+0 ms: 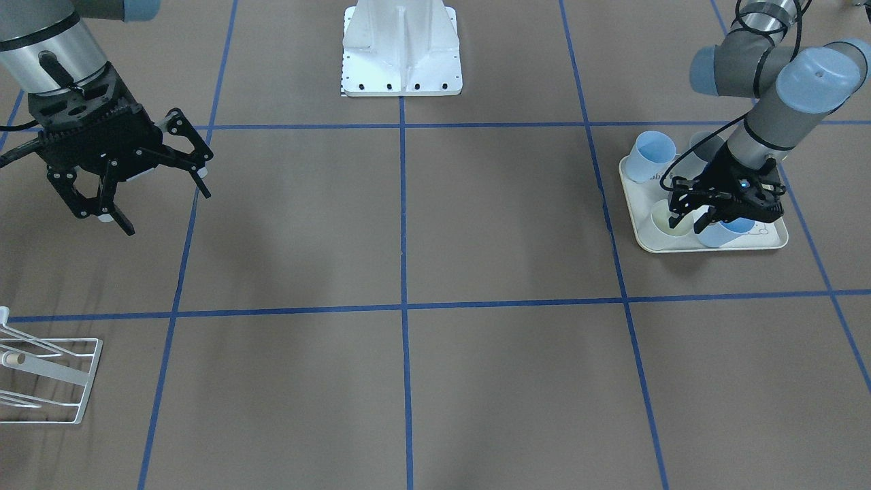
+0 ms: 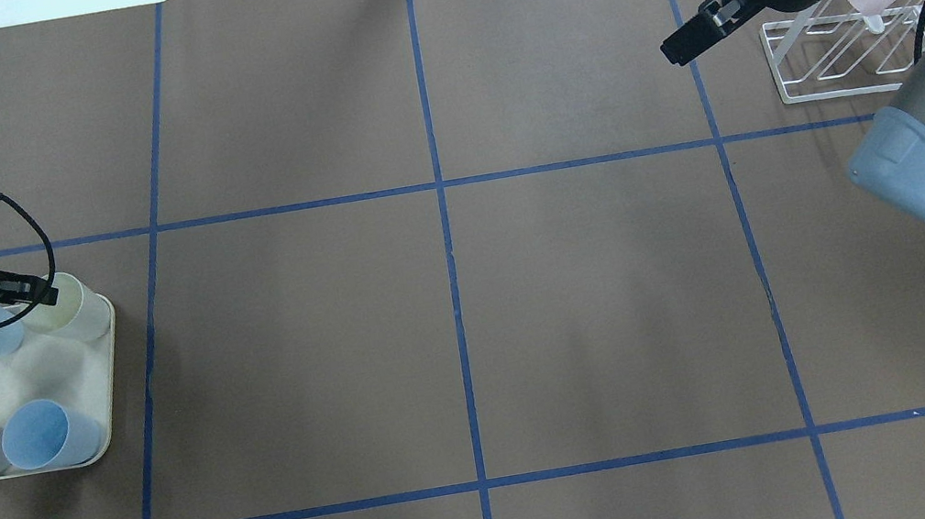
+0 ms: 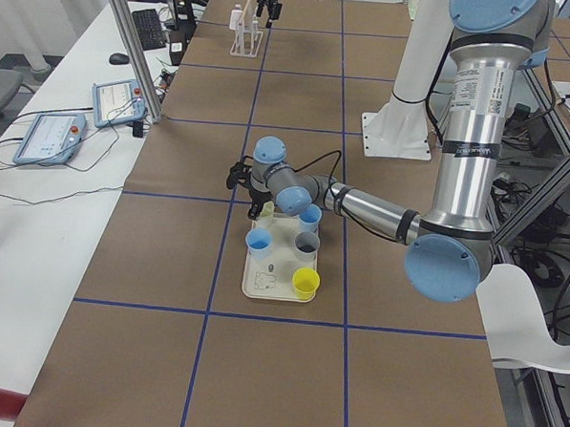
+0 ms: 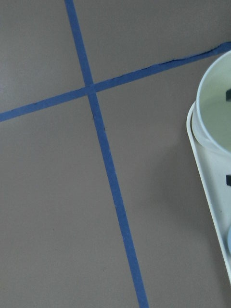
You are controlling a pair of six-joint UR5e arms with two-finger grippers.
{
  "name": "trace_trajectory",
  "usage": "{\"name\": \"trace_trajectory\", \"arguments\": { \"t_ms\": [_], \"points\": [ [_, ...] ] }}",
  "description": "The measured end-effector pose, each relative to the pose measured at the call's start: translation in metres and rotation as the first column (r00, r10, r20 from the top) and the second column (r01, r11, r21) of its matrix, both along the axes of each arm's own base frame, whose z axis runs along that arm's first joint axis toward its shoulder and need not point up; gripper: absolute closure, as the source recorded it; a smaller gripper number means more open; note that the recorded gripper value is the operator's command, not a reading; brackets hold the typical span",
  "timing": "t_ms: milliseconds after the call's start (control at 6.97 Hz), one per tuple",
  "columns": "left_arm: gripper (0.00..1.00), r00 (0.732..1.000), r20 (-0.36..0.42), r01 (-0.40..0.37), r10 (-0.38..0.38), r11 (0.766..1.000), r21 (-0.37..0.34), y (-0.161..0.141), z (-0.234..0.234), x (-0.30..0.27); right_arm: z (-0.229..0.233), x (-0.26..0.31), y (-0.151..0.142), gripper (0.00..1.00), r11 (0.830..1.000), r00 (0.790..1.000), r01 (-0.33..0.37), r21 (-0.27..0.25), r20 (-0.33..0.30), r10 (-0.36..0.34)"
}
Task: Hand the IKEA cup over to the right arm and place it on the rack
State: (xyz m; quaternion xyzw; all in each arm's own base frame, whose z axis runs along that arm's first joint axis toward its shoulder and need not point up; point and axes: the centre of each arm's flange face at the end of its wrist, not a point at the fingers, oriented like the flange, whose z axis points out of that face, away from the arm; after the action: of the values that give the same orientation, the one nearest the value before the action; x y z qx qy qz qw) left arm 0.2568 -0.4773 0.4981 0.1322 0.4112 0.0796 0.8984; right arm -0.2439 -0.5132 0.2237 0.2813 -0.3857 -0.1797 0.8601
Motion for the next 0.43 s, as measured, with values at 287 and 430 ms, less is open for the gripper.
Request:
{"name": "trace_trajectory", "arguments": {
  "t_ms": [287,430],
  "points": [
    [1.0,1.0,-0.014,-0.018,0.018,1.0,-0.013,0.0021,0.0008,0.0012,-0.0002,-0.0001,0.0003,0.01,1.0,1.0,0.001,0.001,0.0,-0.001],
    [1.0,0.999,-0.034,-0.038,0.037,0.999,-0.025,0.0047,-0.0021,0.0006,-0.0012,0.0,0.0004,0.01,1.0,1.0,0.001,0.004,0.002,-0.001]
  ]
}}
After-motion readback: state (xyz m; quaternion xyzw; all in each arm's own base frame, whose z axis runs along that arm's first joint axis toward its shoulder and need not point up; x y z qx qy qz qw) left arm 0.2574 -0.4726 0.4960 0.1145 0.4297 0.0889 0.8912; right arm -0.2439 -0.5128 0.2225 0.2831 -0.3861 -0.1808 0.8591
